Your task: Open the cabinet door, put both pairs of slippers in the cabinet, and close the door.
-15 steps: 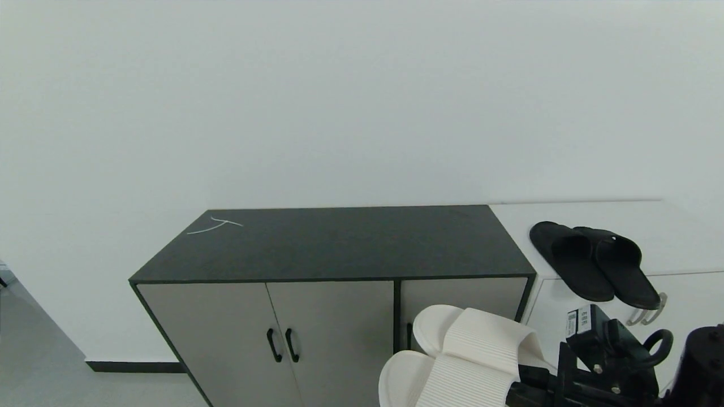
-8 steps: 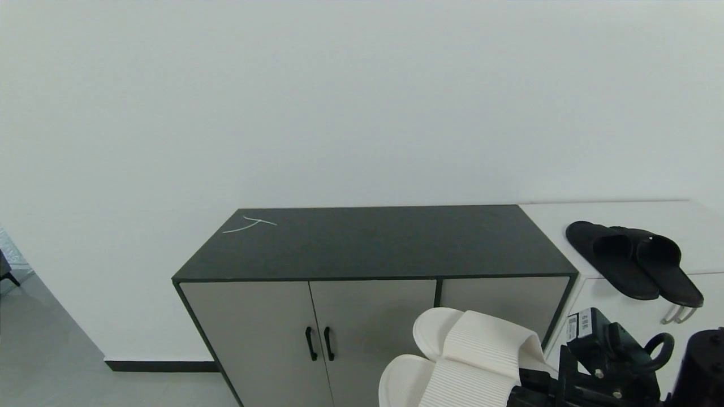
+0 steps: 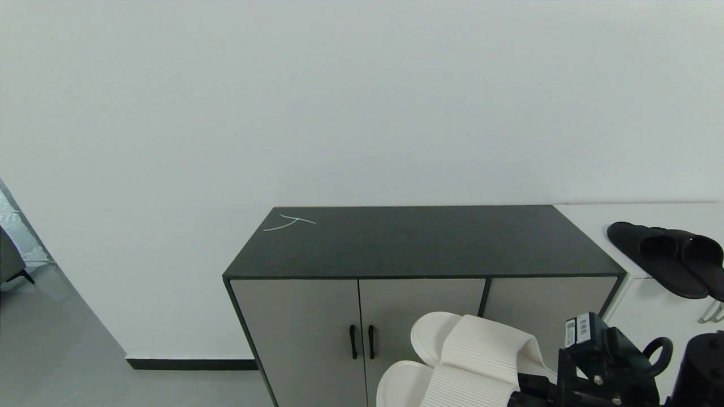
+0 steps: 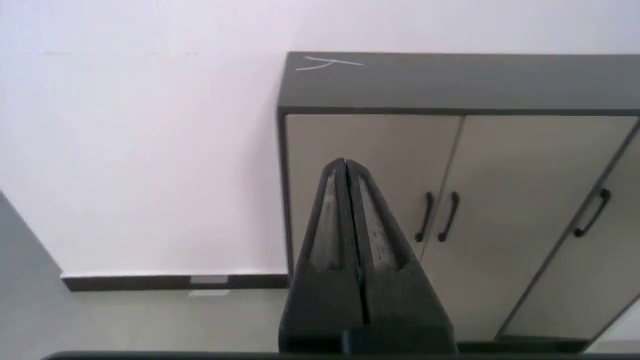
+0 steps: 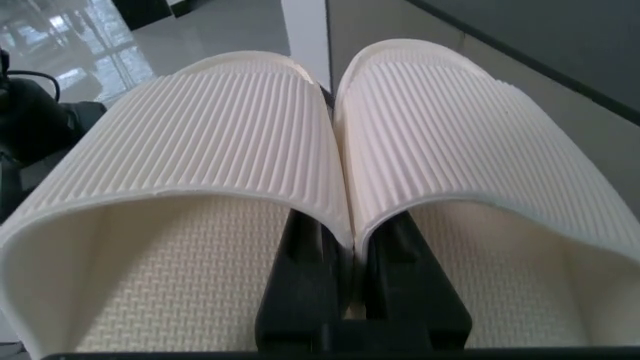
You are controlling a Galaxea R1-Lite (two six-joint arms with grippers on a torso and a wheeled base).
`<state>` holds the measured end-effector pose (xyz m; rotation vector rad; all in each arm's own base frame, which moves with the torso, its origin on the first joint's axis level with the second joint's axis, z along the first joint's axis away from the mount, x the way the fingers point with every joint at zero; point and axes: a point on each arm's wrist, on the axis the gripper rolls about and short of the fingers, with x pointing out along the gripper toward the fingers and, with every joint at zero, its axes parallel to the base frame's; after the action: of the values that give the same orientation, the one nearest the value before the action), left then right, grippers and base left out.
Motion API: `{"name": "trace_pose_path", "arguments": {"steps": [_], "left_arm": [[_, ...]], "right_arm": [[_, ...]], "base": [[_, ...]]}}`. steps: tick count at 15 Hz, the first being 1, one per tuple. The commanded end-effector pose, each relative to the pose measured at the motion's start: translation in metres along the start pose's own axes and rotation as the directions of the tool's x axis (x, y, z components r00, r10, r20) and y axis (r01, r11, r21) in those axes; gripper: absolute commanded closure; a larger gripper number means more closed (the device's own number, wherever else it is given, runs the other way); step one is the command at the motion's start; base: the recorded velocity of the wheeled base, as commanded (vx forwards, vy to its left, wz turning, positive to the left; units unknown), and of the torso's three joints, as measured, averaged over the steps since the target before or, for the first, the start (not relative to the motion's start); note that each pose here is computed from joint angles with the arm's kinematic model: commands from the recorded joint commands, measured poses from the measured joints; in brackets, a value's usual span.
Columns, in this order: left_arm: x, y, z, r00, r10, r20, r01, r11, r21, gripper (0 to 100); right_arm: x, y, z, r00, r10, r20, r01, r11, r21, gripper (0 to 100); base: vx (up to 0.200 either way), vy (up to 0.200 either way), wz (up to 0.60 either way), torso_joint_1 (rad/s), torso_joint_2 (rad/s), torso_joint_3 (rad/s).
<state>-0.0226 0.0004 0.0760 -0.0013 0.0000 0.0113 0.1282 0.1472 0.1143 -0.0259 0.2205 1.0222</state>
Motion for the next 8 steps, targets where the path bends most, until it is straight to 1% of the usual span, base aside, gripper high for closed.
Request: {"name": "trace_pose_path", "arguments": {"steps": [1, 2, 6, 7, 8], "left_arm": [[-0.0001, 0.0, 0.0003, 1.0, 0.001, 0.002, -0.001, 1.0, 0.0, 100], [0.0001, 0.0, -0.0002, 1.0, 0.003, 0.0, -0.003, 1.0, 0.0, 100], [0.0001, 0.0, -0.0002, 1.0, 0.003, 0.0, -0.003, 1.0, -0.002, 100], [0.0001, 0.0, -0.0002, 1.0, 0.003, 0.0, -0.003, 1.0, -0.002, 100], [-0.0001, 0.0, 0.0003, 1.0, 0.003, 0.002, -0.003, 1.0, -0.002, 100]], "right_arm": [[-0.0002, -0.0002, 0.0, 1.0, -0.001, 0.0, 0.001, 1.0, 0.0, 100], [-0.0002, -0.0002, 0.0, 1.0, -0.001, 0.0, 0.001, 1.0, 0.0, 100], [0.0001, 0.0018, -0.0001, 1.0, 0.009, 0.0, -0.009, 1.0, -0.002, 100], [0.0006, 0.0017, -0.0006, 1.0, 0.008, -0.003, -0.008, 1.0, -0.001, 100], [0.0004, 0.002, -0.001, 1.0, 0.009, -0.005, -0.009, 1.0, -0.001, 100]], "base": [[0.2, 0.0, 0.0, 0.002, 0.0, 0.002], [0.2, 0.0, 0.0, 0.007, 0.0, 0.007], [0.0, 0.0, 0.0, 0.0, 0.0, 0.0], [0.0, 0.0, -0.6, 0.046, 0.02, -0.002], [0.0, 0.0, -0.6, -0.061, 0.13, 0.076]]}}
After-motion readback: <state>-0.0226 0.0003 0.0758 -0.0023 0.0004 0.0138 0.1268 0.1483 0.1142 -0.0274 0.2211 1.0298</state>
